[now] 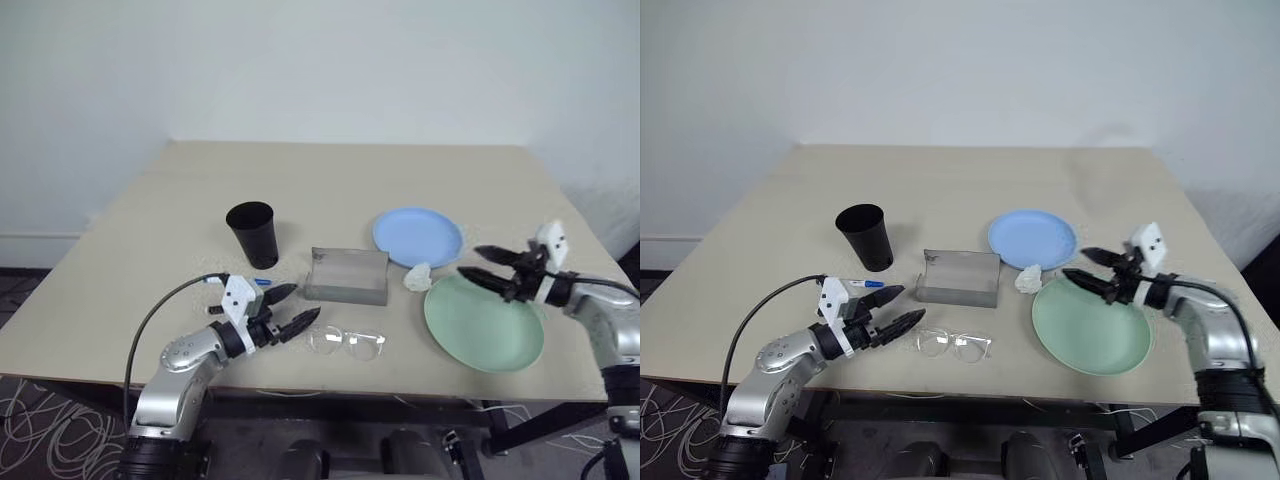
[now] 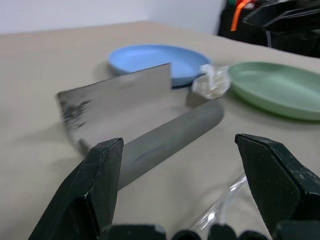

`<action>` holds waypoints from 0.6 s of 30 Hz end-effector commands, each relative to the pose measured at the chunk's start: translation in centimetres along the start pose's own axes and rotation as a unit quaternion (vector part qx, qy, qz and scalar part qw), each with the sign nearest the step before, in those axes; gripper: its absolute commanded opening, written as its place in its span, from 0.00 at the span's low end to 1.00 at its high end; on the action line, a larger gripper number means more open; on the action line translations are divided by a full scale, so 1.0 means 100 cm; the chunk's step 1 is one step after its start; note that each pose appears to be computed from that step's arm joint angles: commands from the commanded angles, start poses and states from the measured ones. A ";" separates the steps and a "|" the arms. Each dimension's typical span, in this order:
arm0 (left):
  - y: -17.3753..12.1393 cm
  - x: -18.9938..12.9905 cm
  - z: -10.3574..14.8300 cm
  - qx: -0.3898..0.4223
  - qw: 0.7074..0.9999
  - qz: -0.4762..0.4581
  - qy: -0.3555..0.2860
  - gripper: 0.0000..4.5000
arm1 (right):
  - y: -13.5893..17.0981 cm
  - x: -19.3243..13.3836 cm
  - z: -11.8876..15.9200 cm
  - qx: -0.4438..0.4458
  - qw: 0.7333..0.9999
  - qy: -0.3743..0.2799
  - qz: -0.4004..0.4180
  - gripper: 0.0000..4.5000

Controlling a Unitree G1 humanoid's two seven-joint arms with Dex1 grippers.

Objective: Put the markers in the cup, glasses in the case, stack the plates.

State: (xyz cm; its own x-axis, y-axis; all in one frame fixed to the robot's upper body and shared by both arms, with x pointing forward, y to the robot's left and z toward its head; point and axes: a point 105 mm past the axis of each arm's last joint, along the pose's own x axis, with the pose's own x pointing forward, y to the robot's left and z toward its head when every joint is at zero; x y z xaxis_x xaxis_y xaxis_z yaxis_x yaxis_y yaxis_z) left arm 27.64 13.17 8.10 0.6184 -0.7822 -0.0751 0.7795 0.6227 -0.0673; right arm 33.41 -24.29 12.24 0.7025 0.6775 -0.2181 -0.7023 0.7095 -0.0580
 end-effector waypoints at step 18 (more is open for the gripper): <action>-0.020 0.024 0.021 0.024 0.998 -0.056 -0.028 0.84 | -0.041 -0.030 -0.053 0.148 0.977 0.096 -0.117 0.99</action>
State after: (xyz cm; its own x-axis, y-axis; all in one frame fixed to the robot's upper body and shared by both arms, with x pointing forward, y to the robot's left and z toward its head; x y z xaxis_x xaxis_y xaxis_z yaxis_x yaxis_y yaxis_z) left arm 27.46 10.40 8.88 0.5431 -0.8382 -0.0504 0.8359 0.5453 -0.0620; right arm 33.09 -29.64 6.56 0.7640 0.4750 -0.4366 -0.4519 0.8770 0.1633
